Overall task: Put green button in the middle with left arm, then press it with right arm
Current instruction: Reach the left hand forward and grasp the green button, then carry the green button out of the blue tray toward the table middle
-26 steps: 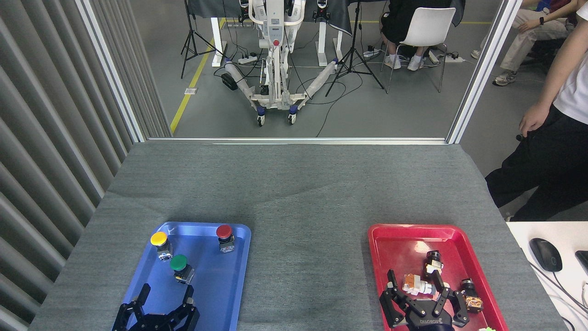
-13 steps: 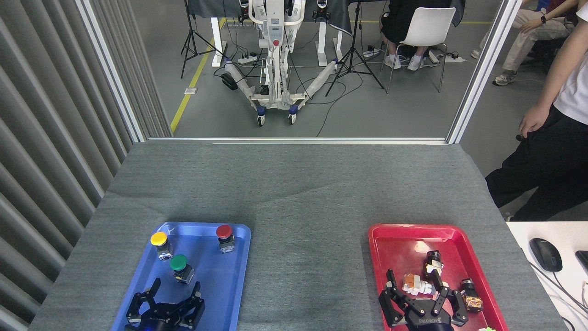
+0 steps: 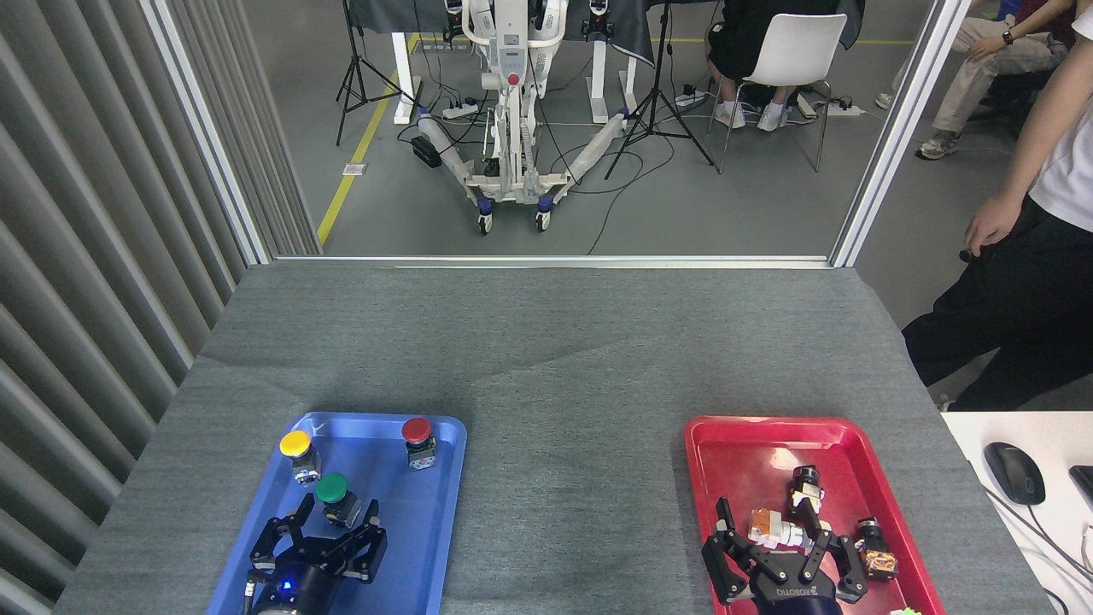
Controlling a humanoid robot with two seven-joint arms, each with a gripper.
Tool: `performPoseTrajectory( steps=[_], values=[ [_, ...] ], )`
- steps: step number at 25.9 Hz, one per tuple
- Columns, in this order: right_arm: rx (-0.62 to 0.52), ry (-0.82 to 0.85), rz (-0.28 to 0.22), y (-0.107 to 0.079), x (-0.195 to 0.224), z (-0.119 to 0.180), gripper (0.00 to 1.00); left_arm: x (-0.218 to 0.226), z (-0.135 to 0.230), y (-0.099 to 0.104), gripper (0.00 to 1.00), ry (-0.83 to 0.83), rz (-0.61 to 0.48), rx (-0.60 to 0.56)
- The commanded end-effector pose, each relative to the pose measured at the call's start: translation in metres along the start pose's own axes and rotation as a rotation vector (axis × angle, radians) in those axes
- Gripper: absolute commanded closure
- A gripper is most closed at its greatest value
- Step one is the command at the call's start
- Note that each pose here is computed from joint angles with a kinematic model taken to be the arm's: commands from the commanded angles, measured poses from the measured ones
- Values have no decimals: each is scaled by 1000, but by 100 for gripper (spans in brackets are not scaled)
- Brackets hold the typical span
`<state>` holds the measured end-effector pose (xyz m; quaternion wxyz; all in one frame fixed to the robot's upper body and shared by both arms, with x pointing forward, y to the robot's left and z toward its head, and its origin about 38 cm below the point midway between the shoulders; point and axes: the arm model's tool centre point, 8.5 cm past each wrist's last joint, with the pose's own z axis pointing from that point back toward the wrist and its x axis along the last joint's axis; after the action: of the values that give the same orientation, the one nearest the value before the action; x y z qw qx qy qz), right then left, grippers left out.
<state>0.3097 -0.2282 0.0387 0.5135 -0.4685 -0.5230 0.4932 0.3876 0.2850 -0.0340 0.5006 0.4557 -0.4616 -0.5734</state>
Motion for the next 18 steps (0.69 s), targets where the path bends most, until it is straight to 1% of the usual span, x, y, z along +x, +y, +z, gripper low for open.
performPoseTrajectory(
  steps=[1,2,5,6,7,8,12,13,14,16,18],
  values=[
    [0,0,0,0,0,0,0,0,-6,-2,20,-2,-2,-15],
    [0,-2,0,0,1,0,0,-1,-7,-1,21,2,-4,-14],
    [1,-9,-1,0,3,0,0,-2,-7,-1,36,1,-5,-14],
    [1,-9,-1,0,3,0,0,-2,-6,-1,44,-6,-7,-14],
    [1,-12,-2,0,4,0,0,-5,-5,-1,55,-5,-12,-16],
    [-1,-11,-1,0,4,-1,0,-7,-4,-2,64,-10,-19,-21],
    [-1,-12,-2,0,4,-1,0,-11,-1,0,98,-98,-46,-16],
    [0,-11,0,0,4,-1,0,-12,-1,4,100,-132,-45,3],
    [0,-11,0,0,4,-1,0,-10,-1,9,100,-174,-34,28],
    [0,-11,2,0,3,-1,0,-1,-1,28,100,-295,12,112],
    [0,-13,3,0,3,-1,0,3,2,55,100,-450,26,187]
  ],
)
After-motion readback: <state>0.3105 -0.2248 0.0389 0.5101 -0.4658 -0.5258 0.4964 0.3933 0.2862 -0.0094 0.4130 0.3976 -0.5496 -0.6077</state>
